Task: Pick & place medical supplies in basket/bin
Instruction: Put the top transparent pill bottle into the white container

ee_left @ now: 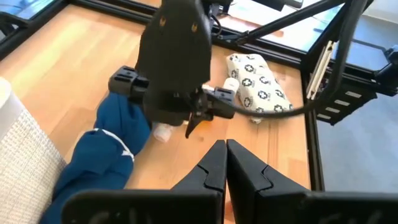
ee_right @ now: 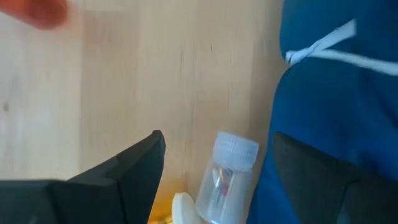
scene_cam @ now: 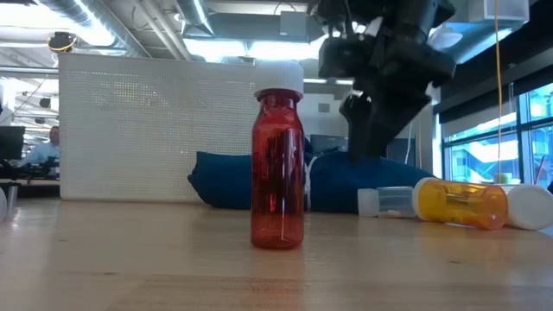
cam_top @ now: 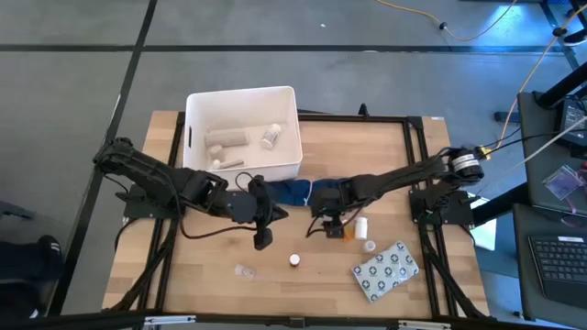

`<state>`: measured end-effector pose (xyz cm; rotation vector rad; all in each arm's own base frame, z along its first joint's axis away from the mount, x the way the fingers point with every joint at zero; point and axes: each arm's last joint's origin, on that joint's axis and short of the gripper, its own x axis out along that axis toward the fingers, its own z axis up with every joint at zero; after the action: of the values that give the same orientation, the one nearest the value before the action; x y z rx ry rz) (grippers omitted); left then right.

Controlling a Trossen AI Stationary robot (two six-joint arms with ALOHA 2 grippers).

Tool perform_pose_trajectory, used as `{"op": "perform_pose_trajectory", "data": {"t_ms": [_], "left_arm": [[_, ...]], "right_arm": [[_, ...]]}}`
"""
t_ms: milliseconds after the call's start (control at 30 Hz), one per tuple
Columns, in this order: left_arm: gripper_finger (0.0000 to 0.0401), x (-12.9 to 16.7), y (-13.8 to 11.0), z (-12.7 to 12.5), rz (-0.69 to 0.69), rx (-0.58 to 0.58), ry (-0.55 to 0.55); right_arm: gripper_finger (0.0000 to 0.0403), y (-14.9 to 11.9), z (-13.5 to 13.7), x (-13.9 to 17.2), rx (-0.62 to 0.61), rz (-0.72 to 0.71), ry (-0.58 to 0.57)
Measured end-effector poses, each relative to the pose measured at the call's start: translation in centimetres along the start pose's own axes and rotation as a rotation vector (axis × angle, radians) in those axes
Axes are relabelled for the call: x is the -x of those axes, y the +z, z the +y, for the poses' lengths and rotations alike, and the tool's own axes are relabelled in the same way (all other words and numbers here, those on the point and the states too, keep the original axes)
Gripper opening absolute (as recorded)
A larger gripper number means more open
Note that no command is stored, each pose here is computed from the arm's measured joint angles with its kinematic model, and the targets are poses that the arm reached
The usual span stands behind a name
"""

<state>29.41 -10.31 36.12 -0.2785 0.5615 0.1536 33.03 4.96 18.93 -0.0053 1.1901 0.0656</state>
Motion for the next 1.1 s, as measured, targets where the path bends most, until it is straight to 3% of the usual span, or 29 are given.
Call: {"op": "perform_pose_trajectory", "data": {"t_ms": [433, 1100], "left_arm": [[0.0002, 0.1, -0.1, -0.2, 0.0, -0.006, -0.003], [0.0002, 0.0, -0.1, -0.1, -0.011, -0.006, 0.019]], "right_arm": [[0.0287, -0.6, 0.0, -3.0, -0.051, 0.1, -0.013], [0.0158, -1.4, -0.1, -4.4, -0.023, 0.193, -0.023]]}}
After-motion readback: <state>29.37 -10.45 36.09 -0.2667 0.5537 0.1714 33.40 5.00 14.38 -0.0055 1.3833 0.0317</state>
